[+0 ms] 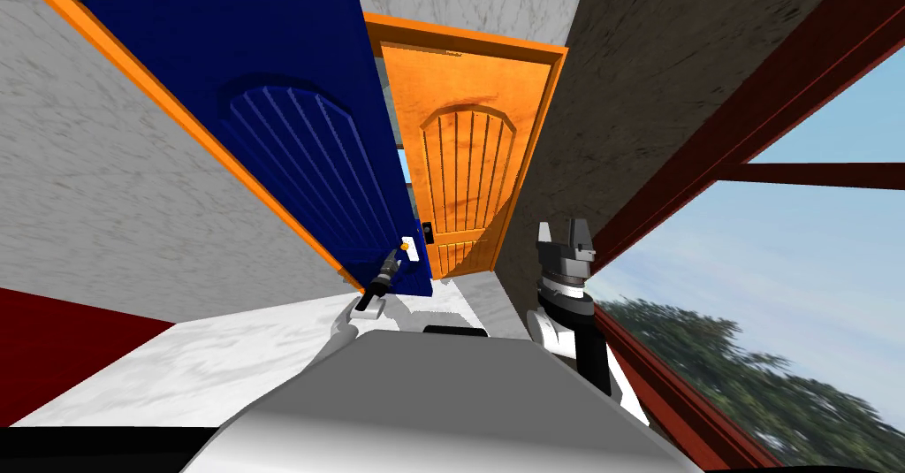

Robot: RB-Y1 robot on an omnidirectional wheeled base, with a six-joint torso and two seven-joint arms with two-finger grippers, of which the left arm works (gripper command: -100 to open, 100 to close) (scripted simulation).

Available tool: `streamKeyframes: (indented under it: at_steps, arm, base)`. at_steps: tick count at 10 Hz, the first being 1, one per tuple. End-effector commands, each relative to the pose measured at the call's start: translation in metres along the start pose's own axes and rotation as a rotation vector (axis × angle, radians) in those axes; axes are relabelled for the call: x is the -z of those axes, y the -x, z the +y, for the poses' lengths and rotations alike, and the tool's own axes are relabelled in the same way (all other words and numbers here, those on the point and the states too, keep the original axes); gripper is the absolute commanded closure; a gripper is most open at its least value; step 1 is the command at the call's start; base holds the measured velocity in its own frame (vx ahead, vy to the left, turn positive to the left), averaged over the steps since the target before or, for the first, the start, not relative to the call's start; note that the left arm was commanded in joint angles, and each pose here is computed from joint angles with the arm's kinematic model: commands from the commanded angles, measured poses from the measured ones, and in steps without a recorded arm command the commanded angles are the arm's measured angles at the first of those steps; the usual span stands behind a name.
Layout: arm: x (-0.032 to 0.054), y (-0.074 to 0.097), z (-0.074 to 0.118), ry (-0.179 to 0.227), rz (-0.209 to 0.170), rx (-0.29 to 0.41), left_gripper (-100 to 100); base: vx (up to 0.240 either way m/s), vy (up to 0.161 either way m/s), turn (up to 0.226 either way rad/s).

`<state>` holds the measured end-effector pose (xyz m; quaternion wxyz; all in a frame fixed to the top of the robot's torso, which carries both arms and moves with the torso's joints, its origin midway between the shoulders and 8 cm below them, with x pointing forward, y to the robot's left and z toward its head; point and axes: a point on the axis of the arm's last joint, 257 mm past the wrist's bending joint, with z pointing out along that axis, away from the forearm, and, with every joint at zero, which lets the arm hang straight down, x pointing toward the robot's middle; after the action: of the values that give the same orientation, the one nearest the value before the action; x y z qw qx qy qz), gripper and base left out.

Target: Pull the door open

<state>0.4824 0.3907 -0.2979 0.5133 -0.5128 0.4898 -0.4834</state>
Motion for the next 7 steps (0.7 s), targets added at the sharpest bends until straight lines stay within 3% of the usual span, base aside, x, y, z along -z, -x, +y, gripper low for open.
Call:
streamKeyframes:
  at_steps: [1,2,7]
  arm:
    - [0.0006,-0.008,-0.001,-0.004,0.019,0.005,-100]
    - [0.0008,-0.005,-0.002,-0.003,0.012,0.003,-100]
    - [-0.0319,-0.033,0.0,-0.012,0.033,0.007,-100]
  base:
    - [-0.18,-0.011,-0.043]
    - [-0.078,-0.01,-0.006]
    - [0.024,0.033,0.012]
